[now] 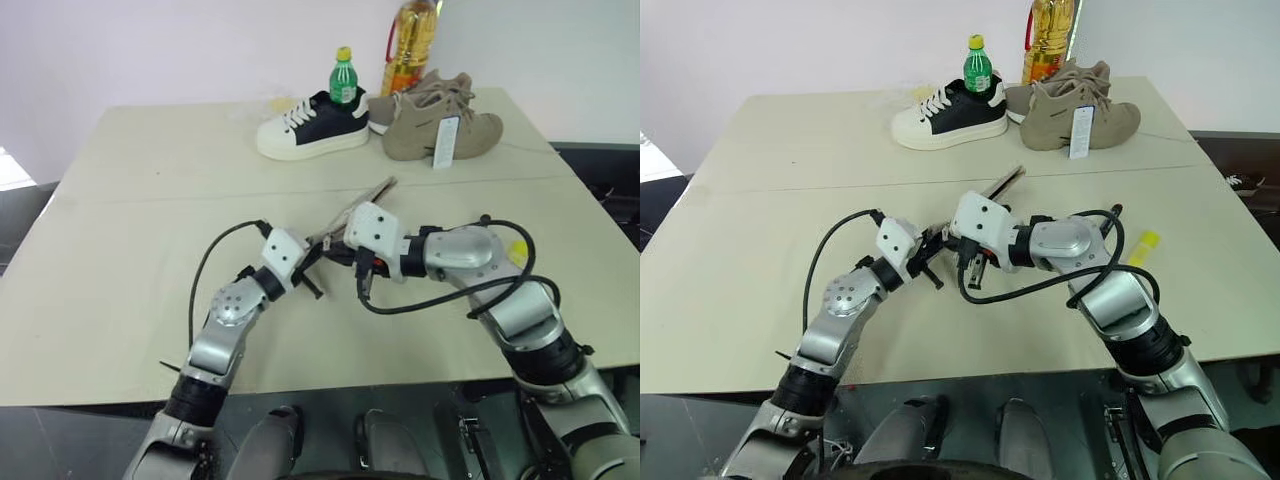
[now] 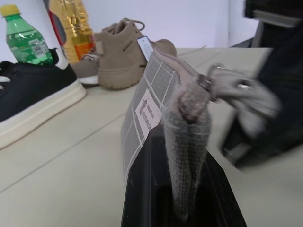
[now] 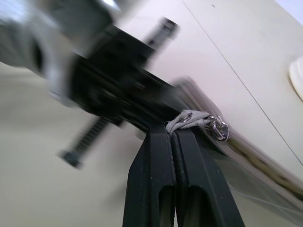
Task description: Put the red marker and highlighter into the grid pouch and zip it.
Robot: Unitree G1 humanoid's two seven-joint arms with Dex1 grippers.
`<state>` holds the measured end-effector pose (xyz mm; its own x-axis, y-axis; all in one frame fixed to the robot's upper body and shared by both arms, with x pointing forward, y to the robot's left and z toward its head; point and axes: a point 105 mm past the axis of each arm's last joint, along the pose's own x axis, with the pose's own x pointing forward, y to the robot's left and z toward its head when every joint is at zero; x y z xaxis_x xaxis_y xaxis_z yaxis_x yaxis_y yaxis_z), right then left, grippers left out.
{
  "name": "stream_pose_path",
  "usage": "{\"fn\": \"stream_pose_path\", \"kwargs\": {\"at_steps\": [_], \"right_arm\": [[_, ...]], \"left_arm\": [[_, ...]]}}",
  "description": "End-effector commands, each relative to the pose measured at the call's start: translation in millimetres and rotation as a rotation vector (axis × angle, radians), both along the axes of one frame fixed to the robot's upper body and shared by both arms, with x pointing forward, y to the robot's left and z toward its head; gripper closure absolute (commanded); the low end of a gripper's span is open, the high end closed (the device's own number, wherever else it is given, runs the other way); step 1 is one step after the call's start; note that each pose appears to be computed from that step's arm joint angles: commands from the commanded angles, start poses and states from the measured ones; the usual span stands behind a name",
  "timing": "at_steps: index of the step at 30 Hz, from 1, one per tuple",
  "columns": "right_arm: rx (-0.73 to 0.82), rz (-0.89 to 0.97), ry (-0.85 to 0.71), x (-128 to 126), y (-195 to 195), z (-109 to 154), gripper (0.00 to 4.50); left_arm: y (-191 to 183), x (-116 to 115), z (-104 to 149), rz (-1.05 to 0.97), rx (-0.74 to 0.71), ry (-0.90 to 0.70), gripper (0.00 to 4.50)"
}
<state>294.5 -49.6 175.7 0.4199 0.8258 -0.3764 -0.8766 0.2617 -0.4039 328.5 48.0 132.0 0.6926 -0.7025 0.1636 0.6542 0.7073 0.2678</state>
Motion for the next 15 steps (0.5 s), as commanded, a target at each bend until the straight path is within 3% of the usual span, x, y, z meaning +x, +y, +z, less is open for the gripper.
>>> {"fn": "stream_pose_path", "kwargs": {"at_steps": [1, 4, 5, 8, 13, 15], "right_arm": [[0.001, 0.048, -0.034, -12, 3, 10, 4.49], [-0.010, 0.020, -0.013, -11, -11, 11, 4.49], [-0.015, -0.004, 0.000, -9, -20, 12, 4.23], [0.007, -0.223, 0.029, 13, -70, 20, 3.14], [0.061, -0.679, 0.036, 52, -155, 22, 0.52], [0.114, -0.903, 0.074, 66, -190, 14, 0.52]], "left_arm": [[-1, 5, 7, 0.017, -0.007, -0.044, 4.50], [0, 6, 7, 0.017, -0.009, -0.050, 4.50], [1, 5, 7, 0.015, -0.010, -0.053, 4.50], [7, 0, 7, -0.004, 0.012, -0.070, 4.50], [12, -12, 4, -0.066, 0.047, -0.076, 4.50], [9, -20, 1, -0.116, 0.078, -0.083, 4.50]]}}
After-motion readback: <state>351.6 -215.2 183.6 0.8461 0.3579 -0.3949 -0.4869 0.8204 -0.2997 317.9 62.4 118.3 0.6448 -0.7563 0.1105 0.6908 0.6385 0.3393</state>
